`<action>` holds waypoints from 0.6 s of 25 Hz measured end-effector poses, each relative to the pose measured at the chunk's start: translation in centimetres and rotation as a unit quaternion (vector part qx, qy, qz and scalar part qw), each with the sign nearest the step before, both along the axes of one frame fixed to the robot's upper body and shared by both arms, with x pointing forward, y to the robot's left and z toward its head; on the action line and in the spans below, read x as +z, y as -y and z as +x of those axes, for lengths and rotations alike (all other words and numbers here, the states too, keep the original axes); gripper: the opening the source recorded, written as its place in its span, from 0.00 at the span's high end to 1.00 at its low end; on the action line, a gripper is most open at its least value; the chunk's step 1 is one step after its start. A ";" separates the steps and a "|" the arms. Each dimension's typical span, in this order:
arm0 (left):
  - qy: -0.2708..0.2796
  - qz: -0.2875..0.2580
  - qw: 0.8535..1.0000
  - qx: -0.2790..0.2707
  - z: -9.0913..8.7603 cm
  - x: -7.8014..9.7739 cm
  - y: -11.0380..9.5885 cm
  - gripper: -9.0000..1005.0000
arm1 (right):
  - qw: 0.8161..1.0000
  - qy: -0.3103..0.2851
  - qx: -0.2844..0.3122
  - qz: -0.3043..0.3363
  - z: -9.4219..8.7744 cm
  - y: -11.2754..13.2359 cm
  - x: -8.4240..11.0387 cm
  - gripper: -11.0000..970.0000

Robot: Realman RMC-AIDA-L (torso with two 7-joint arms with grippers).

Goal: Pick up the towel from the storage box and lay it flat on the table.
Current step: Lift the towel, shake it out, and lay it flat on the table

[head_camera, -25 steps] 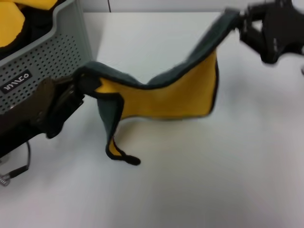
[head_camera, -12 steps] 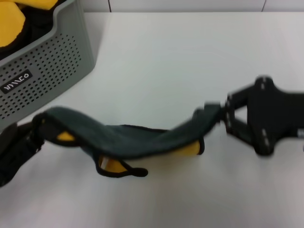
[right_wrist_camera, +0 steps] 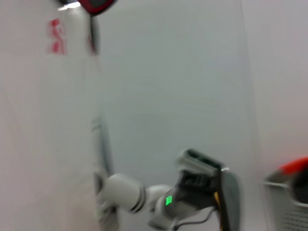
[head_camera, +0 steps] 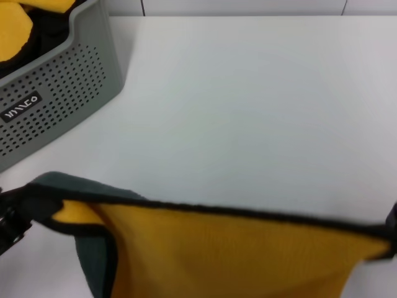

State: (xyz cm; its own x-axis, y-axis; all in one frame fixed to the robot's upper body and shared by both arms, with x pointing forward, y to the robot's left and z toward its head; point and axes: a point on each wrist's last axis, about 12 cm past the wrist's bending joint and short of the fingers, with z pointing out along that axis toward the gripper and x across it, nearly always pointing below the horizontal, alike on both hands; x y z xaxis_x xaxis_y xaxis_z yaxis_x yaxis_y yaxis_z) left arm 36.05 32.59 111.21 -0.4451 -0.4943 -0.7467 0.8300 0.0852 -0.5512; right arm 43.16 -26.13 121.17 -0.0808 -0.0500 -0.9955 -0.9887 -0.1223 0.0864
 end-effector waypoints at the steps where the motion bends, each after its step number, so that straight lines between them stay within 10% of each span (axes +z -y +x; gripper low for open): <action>1: -0.006 -0.001 1.000 0.001 0.2 -0.2 0.0 0.94 | 1.000 -0.015 -0.015 0.005 0.2 0.6 -0.6 0.93; 15: -0.182 0.171 0.968 0.011 10.9 -9.3 8.5 0.93 | 0.961 -0.190 -0.193 -0.063 7.3 0.2 -13.0 0.93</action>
State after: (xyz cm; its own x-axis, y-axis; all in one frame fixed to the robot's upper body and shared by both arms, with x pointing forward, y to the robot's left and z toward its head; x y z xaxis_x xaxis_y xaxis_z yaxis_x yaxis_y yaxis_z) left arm 46.96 24.13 101.90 -0.7017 -0.2583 -0.6640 0.5815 0.3309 -0.7432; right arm 50.45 -26.30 108.18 -0.4744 -0.0614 -0.8782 -0.8522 0.2821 0.4406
